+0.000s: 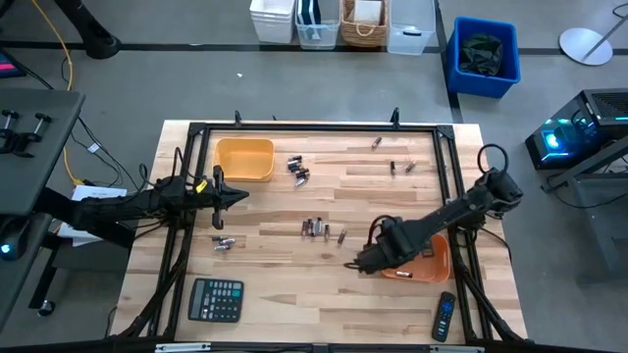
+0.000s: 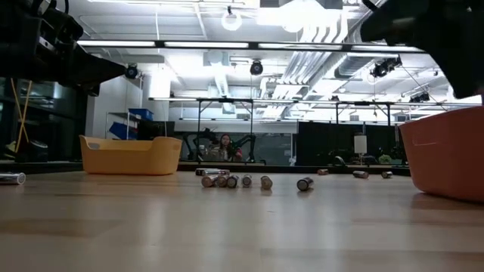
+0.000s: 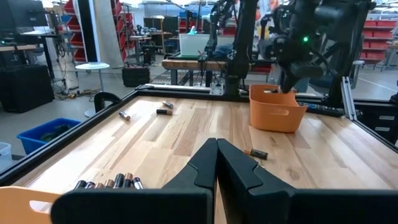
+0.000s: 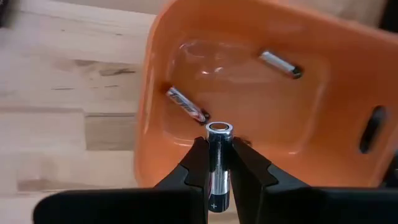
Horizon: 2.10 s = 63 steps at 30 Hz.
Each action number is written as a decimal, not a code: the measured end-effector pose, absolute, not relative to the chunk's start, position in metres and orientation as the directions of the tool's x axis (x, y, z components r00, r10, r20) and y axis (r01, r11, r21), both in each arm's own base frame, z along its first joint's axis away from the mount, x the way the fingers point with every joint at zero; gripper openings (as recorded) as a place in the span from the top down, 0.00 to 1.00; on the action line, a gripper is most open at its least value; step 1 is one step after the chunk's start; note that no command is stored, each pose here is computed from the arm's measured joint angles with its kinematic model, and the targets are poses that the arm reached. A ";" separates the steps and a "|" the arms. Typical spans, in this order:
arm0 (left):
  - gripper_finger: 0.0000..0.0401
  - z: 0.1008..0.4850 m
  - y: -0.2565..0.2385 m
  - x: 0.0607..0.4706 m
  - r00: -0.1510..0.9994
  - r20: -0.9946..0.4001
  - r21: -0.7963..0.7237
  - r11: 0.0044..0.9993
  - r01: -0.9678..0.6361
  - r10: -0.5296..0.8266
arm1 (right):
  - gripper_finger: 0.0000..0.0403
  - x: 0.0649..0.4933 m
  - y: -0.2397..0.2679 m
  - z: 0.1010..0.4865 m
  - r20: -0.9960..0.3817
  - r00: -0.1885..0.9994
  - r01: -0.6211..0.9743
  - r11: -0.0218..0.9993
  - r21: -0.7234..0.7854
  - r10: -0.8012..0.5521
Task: Sort batteries
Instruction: Put the silver battery into the orange bin
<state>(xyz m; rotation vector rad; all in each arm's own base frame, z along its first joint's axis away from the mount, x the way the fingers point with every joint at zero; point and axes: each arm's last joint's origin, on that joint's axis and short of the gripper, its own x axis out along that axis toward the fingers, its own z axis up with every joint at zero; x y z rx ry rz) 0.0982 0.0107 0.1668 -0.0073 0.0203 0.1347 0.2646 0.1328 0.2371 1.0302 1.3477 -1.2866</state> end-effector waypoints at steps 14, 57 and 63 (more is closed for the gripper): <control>1.00 0.167 0.011 0.098 0.991 -0.020 -0.006 0.991 -0.134 0.134 | 0.44 0.311 0.072 0.288 -0.971 0.158 0.954 0.280 0.104 -0.177; 1.00 0.167 0.011 0.098 0.991 -0.019 -0.006 0.991 -0.135 0.135 | 0.45 0.485 -0.105 0.144 -0.903 0.377 0.131 0.977 -0.167 -0.205; 1.00 0.167 0.011 0.098 0.991 -0.019 -0.006 0.991 -0.134 0.134 | 0.45 0.488 -0.108 0.169 -0.870 0.433 0.135 0.971 -0.197 -0.237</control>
